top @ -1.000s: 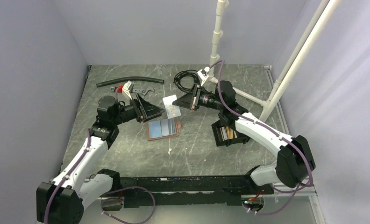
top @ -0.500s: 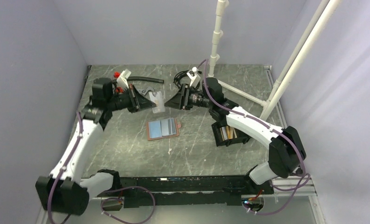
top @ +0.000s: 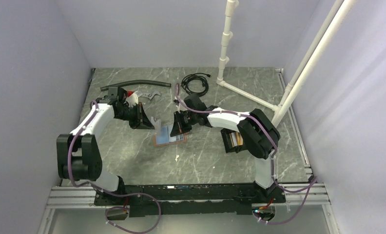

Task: Put the credit cards into the card holder
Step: Insert the credit card into the card holder.

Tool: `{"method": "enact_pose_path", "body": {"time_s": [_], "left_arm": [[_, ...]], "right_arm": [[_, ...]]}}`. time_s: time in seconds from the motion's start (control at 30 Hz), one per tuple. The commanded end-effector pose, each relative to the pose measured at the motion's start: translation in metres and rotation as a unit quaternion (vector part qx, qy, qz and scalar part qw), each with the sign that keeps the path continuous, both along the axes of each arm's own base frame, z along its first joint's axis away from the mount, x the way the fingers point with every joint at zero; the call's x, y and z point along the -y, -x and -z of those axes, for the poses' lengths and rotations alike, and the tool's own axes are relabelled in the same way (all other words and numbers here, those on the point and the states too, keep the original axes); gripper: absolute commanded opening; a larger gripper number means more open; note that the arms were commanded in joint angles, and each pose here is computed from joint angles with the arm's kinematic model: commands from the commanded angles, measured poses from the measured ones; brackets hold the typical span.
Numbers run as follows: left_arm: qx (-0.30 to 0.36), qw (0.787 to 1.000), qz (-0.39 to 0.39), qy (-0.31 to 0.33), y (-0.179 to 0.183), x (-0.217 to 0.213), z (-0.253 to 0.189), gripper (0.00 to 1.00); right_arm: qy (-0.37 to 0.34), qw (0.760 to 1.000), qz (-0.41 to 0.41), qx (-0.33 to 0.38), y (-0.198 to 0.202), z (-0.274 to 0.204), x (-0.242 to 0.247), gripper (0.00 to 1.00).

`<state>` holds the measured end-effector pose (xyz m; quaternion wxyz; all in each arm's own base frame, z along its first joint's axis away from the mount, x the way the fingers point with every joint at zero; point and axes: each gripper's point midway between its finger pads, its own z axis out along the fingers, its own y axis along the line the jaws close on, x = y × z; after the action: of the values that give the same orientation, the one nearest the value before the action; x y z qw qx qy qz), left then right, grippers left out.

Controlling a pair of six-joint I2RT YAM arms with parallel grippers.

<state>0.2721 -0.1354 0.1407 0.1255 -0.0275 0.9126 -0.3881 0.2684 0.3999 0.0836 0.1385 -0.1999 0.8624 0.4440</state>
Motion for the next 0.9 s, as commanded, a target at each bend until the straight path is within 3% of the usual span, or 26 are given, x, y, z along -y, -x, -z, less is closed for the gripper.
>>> {"method": "enact_pose_path", "body": {"time_s": [0.0,0.5,0.87], "left_arm": [[0.006,0.998,0.039,0.056,-0.007,0.012,0.005,0.0],[-0.056,0.994,0.046,0.083,-0.01,0.019,0.069,0.0],[-0.069,0.99,0.061,0.105,-0.009,0.027,0.076,0.0]], "right_arm": [[0.02,0.999,-0.007,0.036,-0.015,0.001,0.002,0.0],[0.064,0.998,0.02,0.007,-0.029,0.054,0.037,0.0],[0.06,0.998,0.018,-0.008,-0.03,0.065,0.043,0.0]]}}
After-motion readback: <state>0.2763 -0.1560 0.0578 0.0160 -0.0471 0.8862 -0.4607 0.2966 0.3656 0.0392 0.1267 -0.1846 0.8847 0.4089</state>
